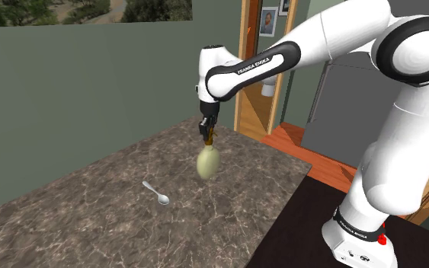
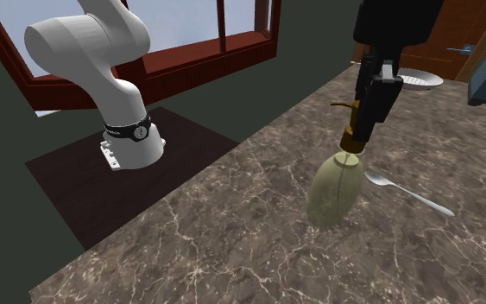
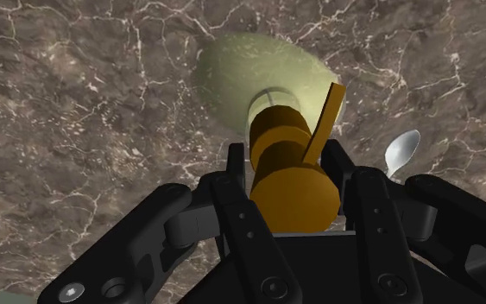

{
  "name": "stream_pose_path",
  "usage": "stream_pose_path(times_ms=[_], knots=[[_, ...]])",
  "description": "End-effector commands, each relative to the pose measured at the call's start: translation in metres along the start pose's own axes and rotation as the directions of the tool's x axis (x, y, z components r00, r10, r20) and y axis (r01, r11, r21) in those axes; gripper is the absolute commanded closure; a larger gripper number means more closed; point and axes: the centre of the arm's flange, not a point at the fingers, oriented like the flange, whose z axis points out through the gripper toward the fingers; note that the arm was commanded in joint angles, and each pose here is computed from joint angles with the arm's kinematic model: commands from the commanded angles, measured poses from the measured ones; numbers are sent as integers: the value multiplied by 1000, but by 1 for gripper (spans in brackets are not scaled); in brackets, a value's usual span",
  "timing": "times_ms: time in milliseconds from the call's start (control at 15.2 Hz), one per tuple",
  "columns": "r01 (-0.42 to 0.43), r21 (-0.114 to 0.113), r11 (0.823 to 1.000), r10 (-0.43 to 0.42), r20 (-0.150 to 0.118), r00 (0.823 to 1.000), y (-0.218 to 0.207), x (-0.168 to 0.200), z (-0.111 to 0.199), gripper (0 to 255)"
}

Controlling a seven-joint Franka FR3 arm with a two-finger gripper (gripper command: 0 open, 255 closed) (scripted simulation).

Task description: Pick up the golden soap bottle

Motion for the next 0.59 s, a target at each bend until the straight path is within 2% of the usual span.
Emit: stream_pose_path(times_ms=[0,396,528], knots=[[0,0,1000,0,0,1000,0,1,-12,255],[0,0,1000,0,0,1000,0,3,-44,255],[0,0,1000,0,0,1000,0,3,-44,255]])
